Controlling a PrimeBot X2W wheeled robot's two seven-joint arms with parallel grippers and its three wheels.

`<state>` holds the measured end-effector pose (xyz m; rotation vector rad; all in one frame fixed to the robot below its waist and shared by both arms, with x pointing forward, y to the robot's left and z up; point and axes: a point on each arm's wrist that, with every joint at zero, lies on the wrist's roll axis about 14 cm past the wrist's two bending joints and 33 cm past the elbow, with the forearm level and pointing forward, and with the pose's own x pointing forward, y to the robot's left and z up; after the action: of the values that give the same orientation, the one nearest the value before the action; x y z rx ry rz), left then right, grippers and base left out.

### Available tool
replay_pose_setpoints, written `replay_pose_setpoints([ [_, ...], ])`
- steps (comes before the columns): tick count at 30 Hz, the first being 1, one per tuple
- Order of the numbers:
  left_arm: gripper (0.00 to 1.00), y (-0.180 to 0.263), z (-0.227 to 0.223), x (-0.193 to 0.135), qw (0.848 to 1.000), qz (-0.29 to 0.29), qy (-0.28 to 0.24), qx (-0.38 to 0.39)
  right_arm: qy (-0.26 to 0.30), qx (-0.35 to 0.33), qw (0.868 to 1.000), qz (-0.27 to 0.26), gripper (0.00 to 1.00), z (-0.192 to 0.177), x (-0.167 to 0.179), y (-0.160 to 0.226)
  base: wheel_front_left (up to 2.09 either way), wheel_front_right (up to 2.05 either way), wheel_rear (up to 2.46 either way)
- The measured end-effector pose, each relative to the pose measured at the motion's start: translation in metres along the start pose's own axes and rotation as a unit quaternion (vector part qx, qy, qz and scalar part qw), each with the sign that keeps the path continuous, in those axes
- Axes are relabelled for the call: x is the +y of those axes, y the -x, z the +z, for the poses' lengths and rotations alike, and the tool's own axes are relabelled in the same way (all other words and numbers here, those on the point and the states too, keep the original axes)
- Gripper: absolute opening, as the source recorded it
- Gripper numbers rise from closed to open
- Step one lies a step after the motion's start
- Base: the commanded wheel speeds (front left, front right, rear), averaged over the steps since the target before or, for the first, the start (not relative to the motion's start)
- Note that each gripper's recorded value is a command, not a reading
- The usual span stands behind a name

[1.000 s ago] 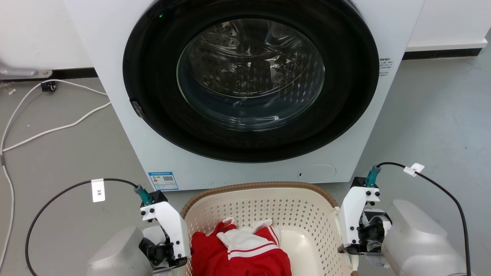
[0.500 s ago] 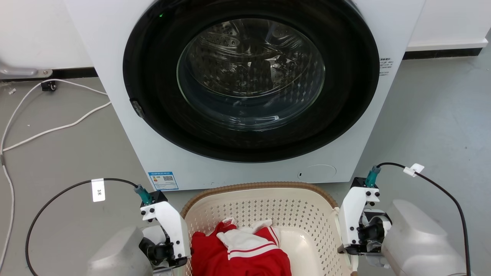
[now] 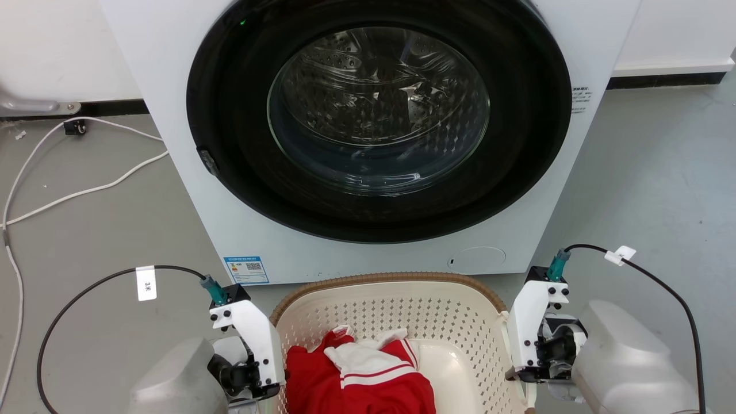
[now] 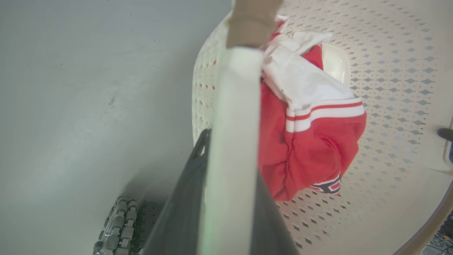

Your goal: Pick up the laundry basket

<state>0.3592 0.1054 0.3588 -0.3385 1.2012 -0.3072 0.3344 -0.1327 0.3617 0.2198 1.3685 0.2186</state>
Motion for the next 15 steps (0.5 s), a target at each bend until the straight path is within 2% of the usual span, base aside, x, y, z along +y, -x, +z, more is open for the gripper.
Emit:
replay_pose_setpoints([
  [15,0.00,-0.0001,-0.0006,0.0007,1.000,0.000,0.001,0.000,-0.003,0.002,1.000,0.002,0.00,-0.0031,-0.0002,-0.0020,0.00,0.00,0.00],
])
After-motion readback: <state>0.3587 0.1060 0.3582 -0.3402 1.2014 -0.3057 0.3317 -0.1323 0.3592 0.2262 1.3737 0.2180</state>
